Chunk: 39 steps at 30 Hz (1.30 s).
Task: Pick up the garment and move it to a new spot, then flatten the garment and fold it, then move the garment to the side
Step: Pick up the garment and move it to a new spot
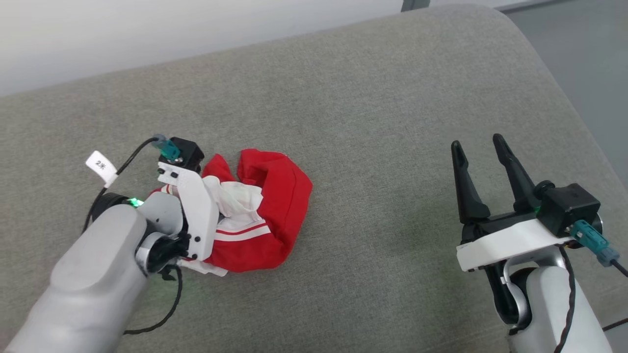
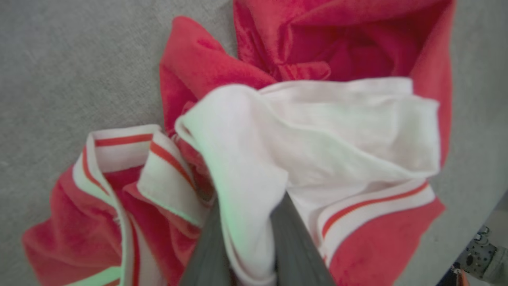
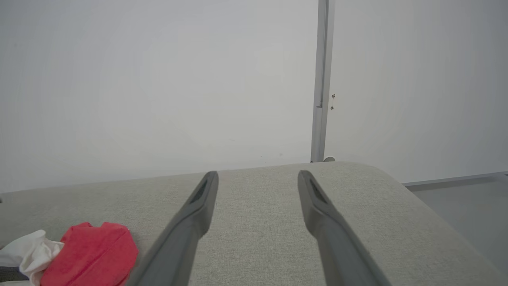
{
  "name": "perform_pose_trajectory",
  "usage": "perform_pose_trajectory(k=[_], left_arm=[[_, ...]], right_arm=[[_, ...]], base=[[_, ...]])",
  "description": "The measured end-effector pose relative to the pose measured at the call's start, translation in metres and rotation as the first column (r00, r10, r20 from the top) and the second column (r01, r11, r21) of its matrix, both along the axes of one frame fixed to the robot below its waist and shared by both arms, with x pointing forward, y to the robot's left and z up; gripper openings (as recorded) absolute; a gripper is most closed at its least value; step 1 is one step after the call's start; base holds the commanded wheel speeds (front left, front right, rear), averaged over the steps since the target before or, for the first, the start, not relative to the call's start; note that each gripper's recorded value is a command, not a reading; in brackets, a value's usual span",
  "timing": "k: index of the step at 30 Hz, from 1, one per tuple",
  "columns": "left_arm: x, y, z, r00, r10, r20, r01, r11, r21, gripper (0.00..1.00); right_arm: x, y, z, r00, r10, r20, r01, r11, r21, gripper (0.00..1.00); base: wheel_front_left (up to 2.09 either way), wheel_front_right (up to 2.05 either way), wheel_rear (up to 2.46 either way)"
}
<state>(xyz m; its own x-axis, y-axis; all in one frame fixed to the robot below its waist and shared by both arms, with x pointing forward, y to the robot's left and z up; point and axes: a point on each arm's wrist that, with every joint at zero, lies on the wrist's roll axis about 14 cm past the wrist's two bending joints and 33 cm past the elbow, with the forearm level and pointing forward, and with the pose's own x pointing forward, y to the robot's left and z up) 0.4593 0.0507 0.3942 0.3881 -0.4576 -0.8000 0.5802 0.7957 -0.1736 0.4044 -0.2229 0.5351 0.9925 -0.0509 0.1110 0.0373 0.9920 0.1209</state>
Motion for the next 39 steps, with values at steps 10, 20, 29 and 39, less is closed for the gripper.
perform_pose_trajectory(k=[10, 20, 29, 39], left_arm=[[0.021, 0.006, 0.046, 0.984, 0.062, 0.164, -0.045, 0.993, -0.109, 1.00], [0.020, 0.045, 0.126, 0.887, 0.189, 0.421, -0.077, 0.960, -0.269, 1.00], [-0.010, 0.111, 0.178, 0.684, 0.364, 0.632, -0.160, 0.920, -0.358, 1.00], [-0.069, 0.173, 0.187, 0.462, 0.516, 0.721, -0.271, 0.857, -0.439, 1.00]], right_arm=[[0.007, 0.021, 0.008, 0.998, 0.060, 0.018, -0.060, 0.998, -0.001, 1.00], [0.011, 0.048, 0.017, 0.989, 0.143, 0.032, -0.143, 0.990, -0.005, 1.00], [0.008, 0.073, 0.028, 0.975, 0.217, 0.054, -0.217, 0.976, -0.010, 1.00], [-0.001, 0.084, 0.030, 0.966, 0.252, 0.054, -0.252, 0.968, -0.020, 1.00]], base=[[0.00, 0.00, 0.00], [0.00, 0.00, 0.00], [0.00, 0.00, 0.00], [0.00, 0.00, 0.00]])
